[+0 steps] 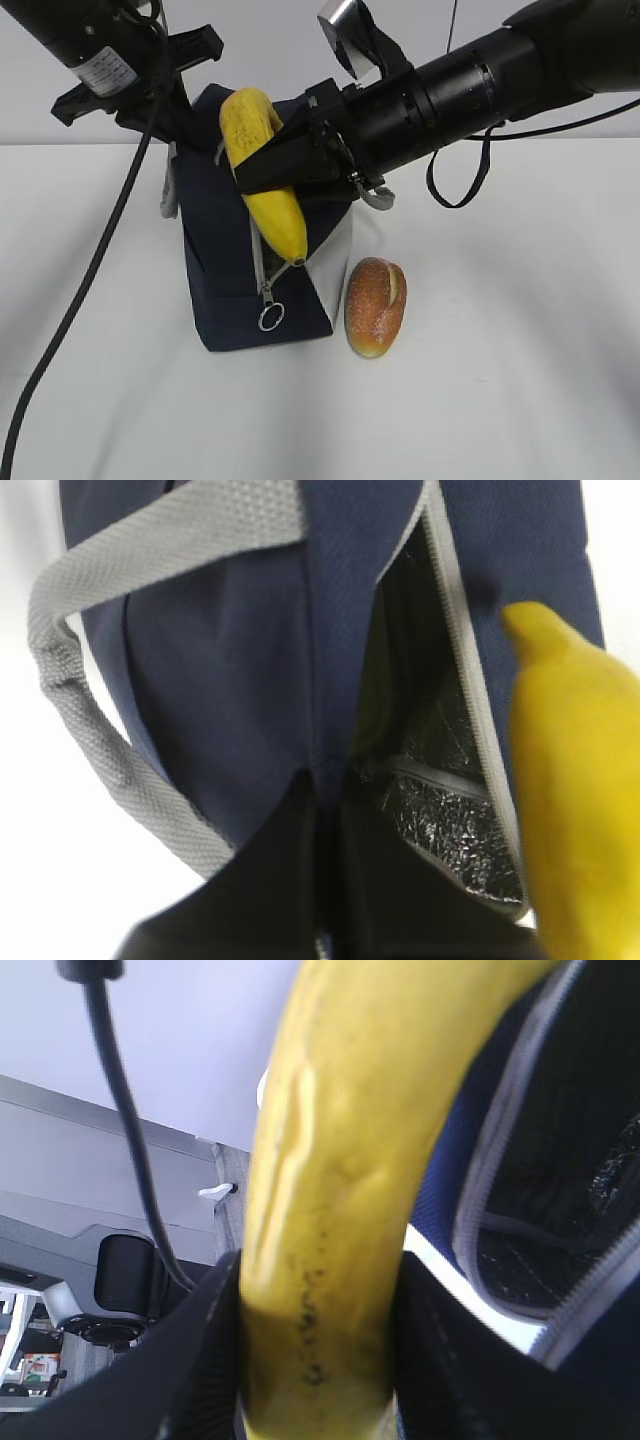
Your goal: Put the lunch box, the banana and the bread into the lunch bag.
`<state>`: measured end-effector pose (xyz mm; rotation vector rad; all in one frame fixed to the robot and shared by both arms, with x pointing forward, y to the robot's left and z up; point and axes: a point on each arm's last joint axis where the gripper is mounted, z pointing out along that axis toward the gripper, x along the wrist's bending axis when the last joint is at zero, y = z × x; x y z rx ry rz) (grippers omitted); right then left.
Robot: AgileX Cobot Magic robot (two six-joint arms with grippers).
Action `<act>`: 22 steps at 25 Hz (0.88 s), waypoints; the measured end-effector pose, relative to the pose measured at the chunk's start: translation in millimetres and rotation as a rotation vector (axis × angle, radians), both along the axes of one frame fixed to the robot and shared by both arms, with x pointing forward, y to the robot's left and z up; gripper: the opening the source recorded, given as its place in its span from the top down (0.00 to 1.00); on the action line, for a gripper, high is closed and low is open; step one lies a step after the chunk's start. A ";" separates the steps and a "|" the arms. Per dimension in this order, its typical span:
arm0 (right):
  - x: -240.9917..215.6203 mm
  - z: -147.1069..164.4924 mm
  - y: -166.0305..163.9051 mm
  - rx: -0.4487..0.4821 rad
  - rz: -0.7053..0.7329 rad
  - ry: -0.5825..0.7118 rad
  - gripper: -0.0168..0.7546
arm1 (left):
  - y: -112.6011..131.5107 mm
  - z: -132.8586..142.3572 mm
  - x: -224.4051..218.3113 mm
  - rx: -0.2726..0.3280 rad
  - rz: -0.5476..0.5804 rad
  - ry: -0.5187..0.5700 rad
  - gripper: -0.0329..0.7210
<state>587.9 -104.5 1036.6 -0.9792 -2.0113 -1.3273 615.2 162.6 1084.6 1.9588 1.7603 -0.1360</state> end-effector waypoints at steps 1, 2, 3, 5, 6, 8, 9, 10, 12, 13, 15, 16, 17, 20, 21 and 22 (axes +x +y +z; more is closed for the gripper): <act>0.0 0.1 0.0 0.000 0.000 0.000 0.56 | 0.0 0.0 0.0 0.000 0.000 0.000 0.96; -0.7 -0.2 1.5 0.000 0.004 0.000 0.56 | 0.0 0.0 0.1 0.000 0.000 -0.001 0.96; -1.6 -0.2 3.1 0.000 0.008 0.000 0.56 | 0.0 0.0 0.1 0.000 0.000 -0.001 0.96; -3.4 -0.2 6.1 0.000 0.017 0.000 0.56 | 0.0 0.1 0.2 -0.001 0.001 -0.002 0.96; -3.4 -0.2 6.2 0.000 0.017 0.000 0.56 | -0.1 0.2 0.5 -0.001 0.002 -0.005 0.96; -3.3 -1.6 6.9 -0.001 0.019 0.004 0.56 | -0.1 0.2 0.6 -0.001 0.002 -0.006 0.96; -2.7 -3.1 7.2 -0.001 0.018 0.008 0.56 | -0.1 0.2 0.6 -0.002 0.003 -0.007 0.96; -2.0 -4.8 7.4 -0.001 0.017 0.013 0.56 | -0.1 0.2 0.6 -0.002 0.003 -0.007 0.96; -0.3 -9.6 8.1 -0.001 0.016 0.027 0.56 | -0.1 0.2 0.7 -0.002 0.003 -0.008 0.96; 0.1 -10.8 8.2 -0.002 0.015 0.030 0.56 | 0.0 0.2 0.7 -0.001 0.003 -0.008 0.96; 1.8 -14.2 9.1 0.006 0.010 0.044 0.56 | 0.0 0.2 0.7 -0.001 0.003 -0.008 0.96; 2.9 -16.2 9.7 0.013 0.005 0.054 0.56 | 0.0 0.2 0.7 -0.001 0.003 -0.008 0.96; 3.6 -17.4 10.0 0.018 0.002 0.059 0.56 | 0.0 0.2 0.7 -0.001 0.003 -0.008 0.96; 4.9 -20.9 10.6 0.020 -0.001 0.070 0.56 | 0.0 0.2 0.7 -0.001 0.003 -0.008 0.96; 6.2 -22.4 11.1 0.022 -0.002 0.073 0.56 | 0.0 0.2 0.7 -0.001 0.003 -0.008 0.96; 7.7 -23.8 11.6 0.021 -0.002 0.074 0.56 | 0.0 0.2 0.7 -0.001 0.003 -0.008 0.96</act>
